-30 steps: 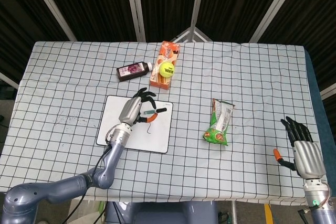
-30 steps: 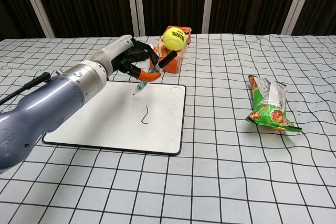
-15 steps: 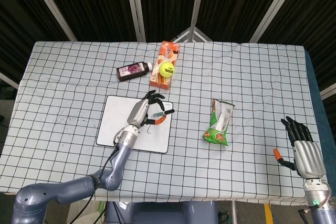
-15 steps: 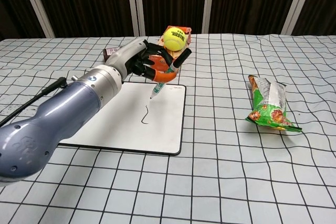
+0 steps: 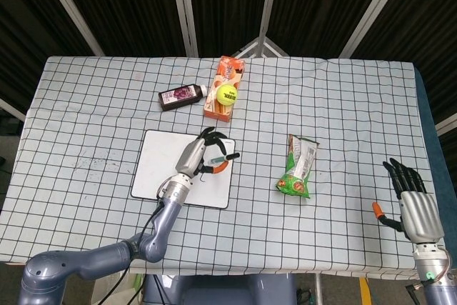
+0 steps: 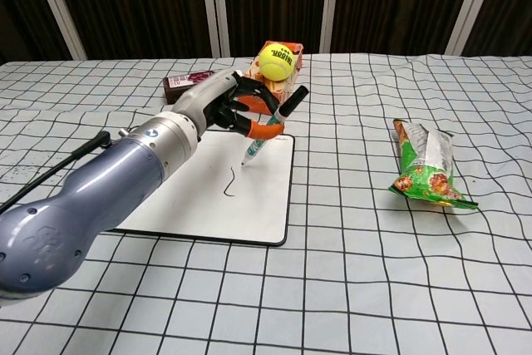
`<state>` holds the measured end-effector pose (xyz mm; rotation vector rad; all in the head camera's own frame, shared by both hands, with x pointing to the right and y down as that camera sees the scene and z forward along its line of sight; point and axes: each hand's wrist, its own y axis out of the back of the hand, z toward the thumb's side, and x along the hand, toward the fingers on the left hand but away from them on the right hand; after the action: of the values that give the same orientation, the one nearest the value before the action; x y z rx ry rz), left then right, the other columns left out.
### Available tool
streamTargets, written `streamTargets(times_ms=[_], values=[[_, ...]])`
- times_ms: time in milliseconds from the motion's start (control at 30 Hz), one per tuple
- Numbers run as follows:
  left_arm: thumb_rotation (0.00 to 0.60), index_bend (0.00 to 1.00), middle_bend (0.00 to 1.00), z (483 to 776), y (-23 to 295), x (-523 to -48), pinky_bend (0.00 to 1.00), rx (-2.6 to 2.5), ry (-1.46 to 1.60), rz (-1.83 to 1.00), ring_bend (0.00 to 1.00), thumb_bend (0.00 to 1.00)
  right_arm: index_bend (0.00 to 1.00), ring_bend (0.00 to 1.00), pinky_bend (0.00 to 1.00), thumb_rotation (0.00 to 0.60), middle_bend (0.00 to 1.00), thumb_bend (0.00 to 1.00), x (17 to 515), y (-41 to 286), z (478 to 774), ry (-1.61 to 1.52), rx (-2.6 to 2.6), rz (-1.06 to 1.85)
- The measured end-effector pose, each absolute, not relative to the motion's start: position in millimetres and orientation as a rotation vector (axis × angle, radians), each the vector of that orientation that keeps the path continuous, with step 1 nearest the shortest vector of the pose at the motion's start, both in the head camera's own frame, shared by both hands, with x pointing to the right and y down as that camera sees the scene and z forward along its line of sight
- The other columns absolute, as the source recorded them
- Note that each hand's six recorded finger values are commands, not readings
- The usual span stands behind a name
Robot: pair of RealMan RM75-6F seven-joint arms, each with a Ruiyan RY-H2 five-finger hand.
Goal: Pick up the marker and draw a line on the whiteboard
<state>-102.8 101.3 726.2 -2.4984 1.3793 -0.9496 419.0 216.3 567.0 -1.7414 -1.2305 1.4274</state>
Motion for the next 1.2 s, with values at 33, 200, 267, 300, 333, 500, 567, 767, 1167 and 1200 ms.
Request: streamTargets(times_ms=[33,200,267,300,333,500,567,767,1167,1200], values=[[0.600,0.74,0.25,726,102,-103,0.13,-2.500,1.380,-0.950,0.07,0.51,0.00,0.00,0.06,0.600,0.00,0.35,419,216,567,-1.231,-1.741,1.428],[0.600,0.74,0.25,728,105,-103,0.13,-2.505,1.369,-0.958,0.07,0.51,0.00,0.00,0.06,0.600,0.00,0.35,419,216,567,-1.230,-1.740,1.427],[0.600,0.74,0.25,729,105,-104,0.13,-2.504,1.367,-0.960,0.07,0.51,0.00,0.00,0.06,0.600,0.00,0.35,419,216,566,-1.231,-1.739,1.428],[0.600,0.74,0.25,729,106,-104,0.13,-2.502,1.367,-0.963,0.07,0.51,0.00,0.00,0.06,0.600,0.00,0.35,419,216,566,-1.232,-1.739,1.428],[0.600,0.74,0.25,730,106,-106,0.13,-2.500,1.367,-0.967,0.07,0.51,0.00,0.00,0.06,0.600,0.00,0.35,419,216,567,-1.233,-1.739,1.429],[0.600,0.74,0.25,733,104,-115,0.13,-2.478,1.375,-0.987,0.07,0.51,0.00,0.00,0.06,0.600,0.00,0.35,419,216,567,-1.233,-1.739,1.429],[0.600,0.74,0.25,734,103,-119,0.13,-2.467,1.377,-0.995,0.07,0.51,0.00,0.00,0.06,0.600,0.00,0.35,419,216,567,-1.233,-1.739,1.429],[0.600,0.74,0.25,740,99,-136,0.13,-2.413,1.361,-1.036,0.07,0.51,0.00,0.00,0.06,0.600,0.00,0.35,419,216,567,-1.235,-1.739,1.430],[0.600,0.74,0.25,742,67,-198,0.13,-2.212,1.382,-1.112,0.07,0.51,0.00,0.00,0.06,0.600,0.00,0.35,420,217,566,-1.239,-1.733,1.430],[0.600,0.74,0.25,739,63,-202,0.13,-2.200,1.399,-1.103,0.07,0.51,0.00,0.00,0.06,0.600,0.00,0.35,420,217,566,-1.239,-1.732,1.429]])
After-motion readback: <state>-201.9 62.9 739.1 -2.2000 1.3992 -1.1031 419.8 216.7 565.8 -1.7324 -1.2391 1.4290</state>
